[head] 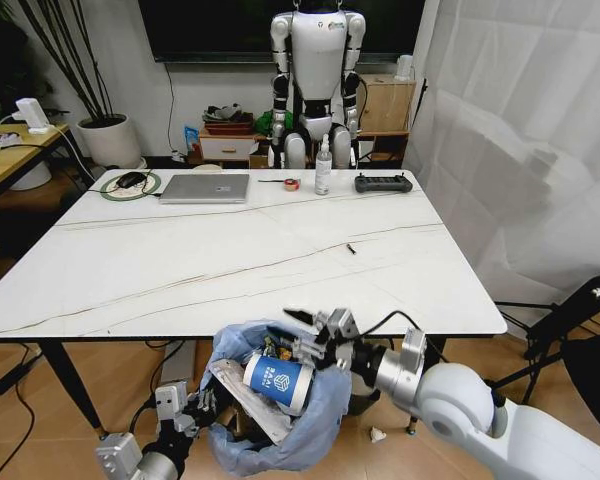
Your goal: Pick up the trash bin and place the trash from the table into it.
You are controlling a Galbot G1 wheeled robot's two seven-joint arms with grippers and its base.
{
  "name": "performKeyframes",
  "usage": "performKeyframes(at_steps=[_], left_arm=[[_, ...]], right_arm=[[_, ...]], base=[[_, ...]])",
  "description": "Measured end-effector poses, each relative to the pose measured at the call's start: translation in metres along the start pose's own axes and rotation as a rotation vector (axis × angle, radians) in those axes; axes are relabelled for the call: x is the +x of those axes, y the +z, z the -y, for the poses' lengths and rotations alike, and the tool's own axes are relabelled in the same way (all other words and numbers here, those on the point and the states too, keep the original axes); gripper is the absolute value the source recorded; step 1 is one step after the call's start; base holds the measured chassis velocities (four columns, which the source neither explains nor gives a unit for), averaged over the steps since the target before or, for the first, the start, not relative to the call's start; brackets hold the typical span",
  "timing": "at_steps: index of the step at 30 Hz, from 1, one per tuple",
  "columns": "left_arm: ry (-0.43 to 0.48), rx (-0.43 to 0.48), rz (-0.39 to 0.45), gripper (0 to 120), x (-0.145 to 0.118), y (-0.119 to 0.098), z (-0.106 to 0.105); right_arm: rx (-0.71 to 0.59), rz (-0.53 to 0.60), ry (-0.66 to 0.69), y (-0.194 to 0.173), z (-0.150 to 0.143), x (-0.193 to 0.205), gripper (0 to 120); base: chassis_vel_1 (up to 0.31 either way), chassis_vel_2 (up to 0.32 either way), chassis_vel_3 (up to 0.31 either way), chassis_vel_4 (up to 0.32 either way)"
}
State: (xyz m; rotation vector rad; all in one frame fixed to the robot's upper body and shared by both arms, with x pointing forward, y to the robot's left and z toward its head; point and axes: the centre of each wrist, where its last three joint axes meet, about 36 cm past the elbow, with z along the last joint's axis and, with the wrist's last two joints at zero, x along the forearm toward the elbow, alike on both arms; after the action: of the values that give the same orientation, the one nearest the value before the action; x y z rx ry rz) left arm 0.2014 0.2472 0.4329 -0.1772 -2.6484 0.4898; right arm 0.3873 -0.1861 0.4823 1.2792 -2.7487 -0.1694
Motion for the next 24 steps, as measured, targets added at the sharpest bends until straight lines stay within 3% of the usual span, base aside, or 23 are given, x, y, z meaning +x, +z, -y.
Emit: performKeyframes(at_steps=[4,5,11,16,24], left_arm=[[-0.004,0.001,0.001,0,0.001,0.001,0.001],[-0.004,0.001,0.001,0,0.001,0.001,0.001],[-0.01,-0.001,0.007,0,0.004,-0.001,0.0],[-0.013,0.001,0.01,0,0.004,0.0,0.001],[-0.017,0.001,0.01,0,0.004,0.0,0.0]], right_arm=[[0.012,-0.077,0.317,-0.014,0.064,-0.04,79],[0.012,-0.077,0.317,-0.014,0.064,-0.04,79],[-0.016,-0.177,0.409,-0.016,0.127,-0.054,98],[-0.051,-0.278,0.454,0.003,0.166,-0.063,100],[-0.072,-0.333,0.455,0.021,0.181,-0.077,100]], base=[[0.0,0.0,0.0,0.0],[0.0,0.0,0.0,0.0],[0.0,0.0,0.0,0.0],[0.0,0.0,0.0,0.0],[0.0,0.0,0.0,0.0]])
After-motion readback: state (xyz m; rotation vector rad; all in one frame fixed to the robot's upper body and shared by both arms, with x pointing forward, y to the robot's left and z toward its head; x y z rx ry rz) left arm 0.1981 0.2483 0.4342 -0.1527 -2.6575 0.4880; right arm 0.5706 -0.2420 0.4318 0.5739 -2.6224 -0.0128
